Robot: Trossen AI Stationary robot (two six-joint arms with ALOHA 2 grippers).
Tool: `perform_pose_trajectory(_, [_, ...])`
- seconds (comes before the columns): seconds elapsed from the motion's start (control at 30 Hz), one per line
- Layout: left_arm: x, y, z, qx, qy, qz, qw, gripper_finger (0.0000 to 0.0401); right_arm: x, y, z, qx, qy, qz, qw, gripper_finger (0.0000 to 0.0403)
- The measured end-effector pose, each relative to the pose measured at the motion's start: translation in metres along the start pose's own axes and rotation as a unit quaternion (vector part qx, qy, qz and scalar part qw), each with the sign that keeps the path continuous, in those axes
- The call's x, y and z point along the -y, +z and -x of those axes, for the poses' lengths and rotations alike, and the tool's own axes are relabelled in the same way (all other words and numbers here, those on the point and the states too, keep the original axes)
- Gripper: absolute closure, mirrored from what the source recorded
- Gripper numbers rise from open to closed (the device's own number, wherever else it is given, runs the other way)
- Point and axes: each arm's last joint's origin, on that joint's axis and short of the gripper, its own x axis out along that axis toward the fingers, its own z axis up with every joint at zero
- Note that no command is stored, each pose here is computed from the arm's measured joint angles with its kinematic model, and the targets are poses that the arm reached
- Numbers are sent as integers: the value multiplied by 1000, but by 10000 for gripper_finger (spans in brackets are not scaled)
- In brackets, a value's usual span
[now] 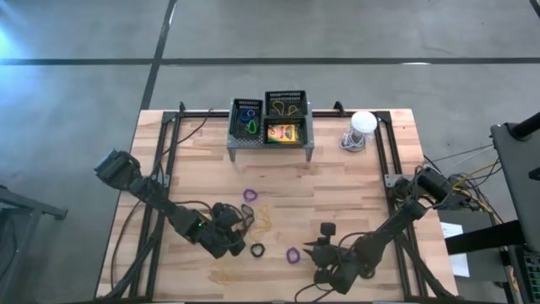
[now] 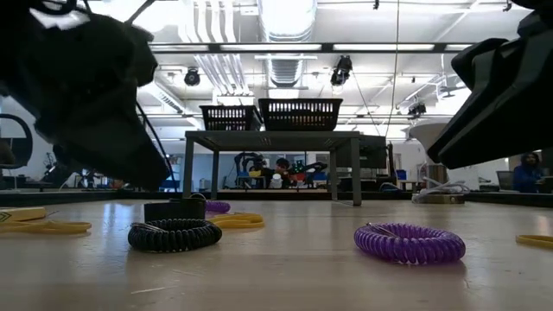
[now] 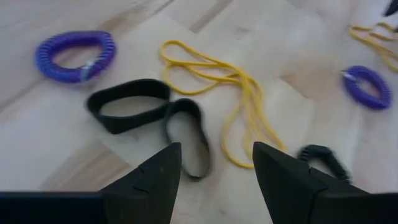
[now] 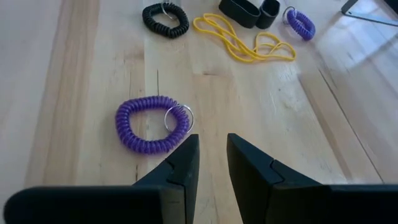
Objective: Pick & Place Office Desk Supplies
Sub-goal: Put the black rubber band into the top black bin on the shelf
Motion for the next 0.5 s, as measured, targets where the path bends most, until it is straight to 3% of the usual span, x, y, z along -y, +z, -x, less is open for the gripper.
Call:
perform_pose_trajectory(0.13, [-6, -6, -5, 9, 1, -16, 1000, 197, 1, 1, -1, 0, -3, -2, 1000, 332])
perform_pose_trajectory(0.33, [-1, -16, -26, 13, 10, -91, 996, 199, 2, 1, -2, 7, -10, 0, 1000, 330])
perform_pose_trajectory(0.5, [0, -14, -34, 15, 23, -92, 995, 238, 2, 2, -2, 8, -10, -1, 1000, 333])
